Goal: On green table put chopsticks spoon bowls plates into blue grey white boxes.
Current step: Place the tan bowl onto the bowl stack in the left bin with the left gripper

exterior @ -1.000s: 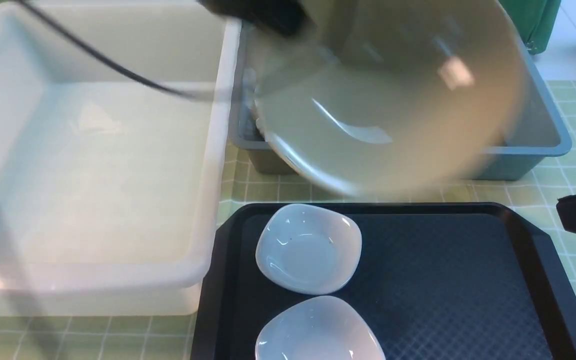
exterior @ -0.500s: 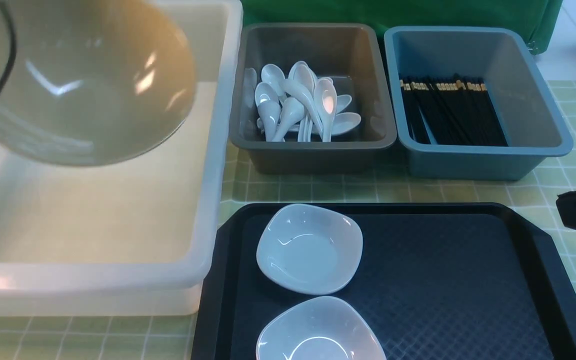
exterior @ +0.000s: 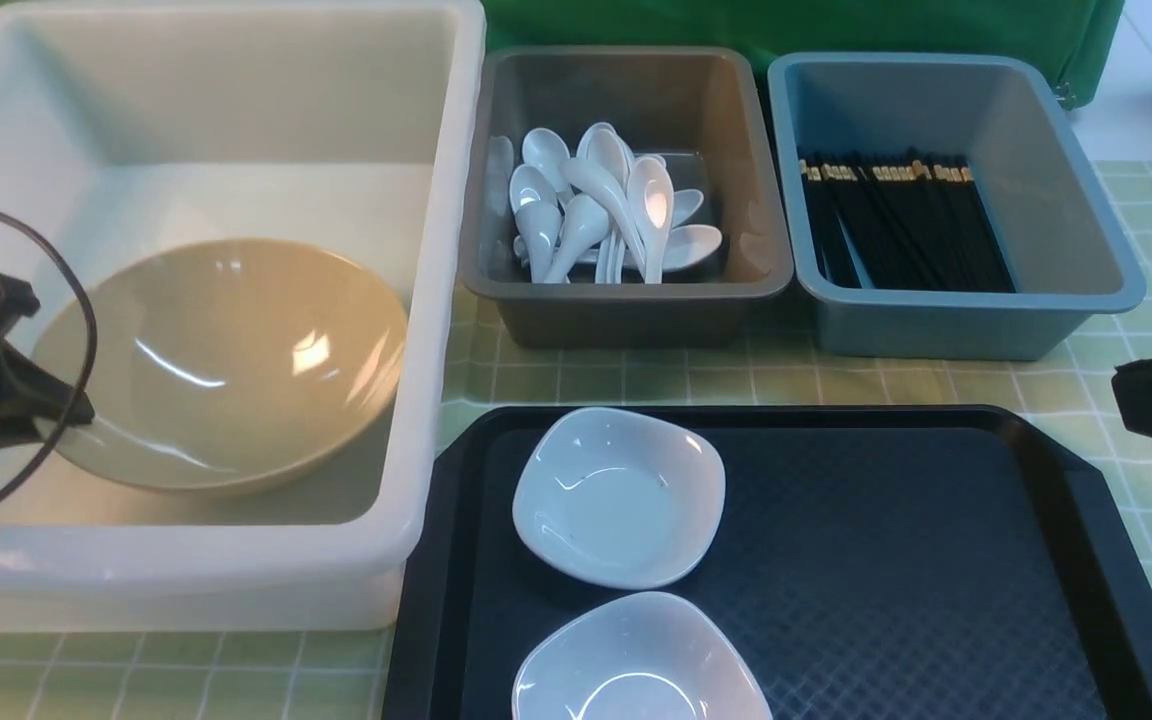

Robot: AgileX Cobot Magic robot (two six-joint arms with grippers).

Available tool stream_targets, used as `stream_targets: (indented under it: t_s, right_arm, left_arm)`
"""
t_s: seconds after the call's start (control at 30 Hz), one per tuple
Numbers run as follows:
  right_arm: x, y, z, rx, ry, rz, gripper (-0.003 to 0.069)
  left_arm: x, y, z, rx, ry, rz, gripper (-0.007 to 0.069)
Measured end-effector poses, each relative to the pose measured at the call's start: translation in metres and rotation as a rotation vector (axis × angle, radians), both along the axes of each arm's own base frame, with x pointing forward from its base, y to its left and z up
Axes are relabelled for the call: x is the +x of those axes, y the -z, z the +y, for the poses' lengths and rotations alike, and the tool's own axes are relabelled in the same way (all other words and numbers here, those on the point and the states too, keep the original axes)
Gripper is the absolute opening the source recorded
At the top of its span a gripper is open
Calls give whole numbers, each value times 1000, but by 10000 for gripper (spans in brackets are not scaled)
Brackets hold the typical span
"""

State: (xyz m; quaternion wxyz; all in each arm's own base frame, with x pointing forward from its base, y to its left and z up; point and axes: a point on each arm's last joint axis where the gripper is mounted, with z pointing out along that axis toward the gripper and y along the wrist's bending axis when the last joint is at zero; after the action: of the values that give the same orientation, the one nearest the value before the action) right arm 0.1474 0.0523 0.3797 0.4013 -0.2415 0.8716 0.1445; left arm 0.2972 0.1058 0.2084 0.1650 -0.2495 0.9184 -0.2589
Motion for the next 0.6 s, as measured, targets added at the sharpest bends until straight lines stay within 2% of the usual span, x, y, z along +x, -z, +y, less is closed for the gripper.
stream_targets:
  t_s: [0.23, 0.33, 0.5, 0.53, 0.6]
  right_arm:
    - [0, 0, 0, 0, 0, 0, 558]
    - [0, 0, 0, 1, 1, 0, 558]
    - [0, 0, 0, 1, 1, 0, 558]
    - [0, 0, 0, 1, 1, 0, 558]
    - [0, 0, 0, 1, 1, 1, 558]
  left_arm:
    - [2, 1, 0, -22, -43, 8, 28]
    - [2, 0, 0, -42, -72, 16, 70]
    - [1, -1, 0, -28, -67, 23, 195]
    - [-1, -5, -1, -20, -63, 12, 261]
    - [-1, -9, -3, -14, -59, 2, 301]
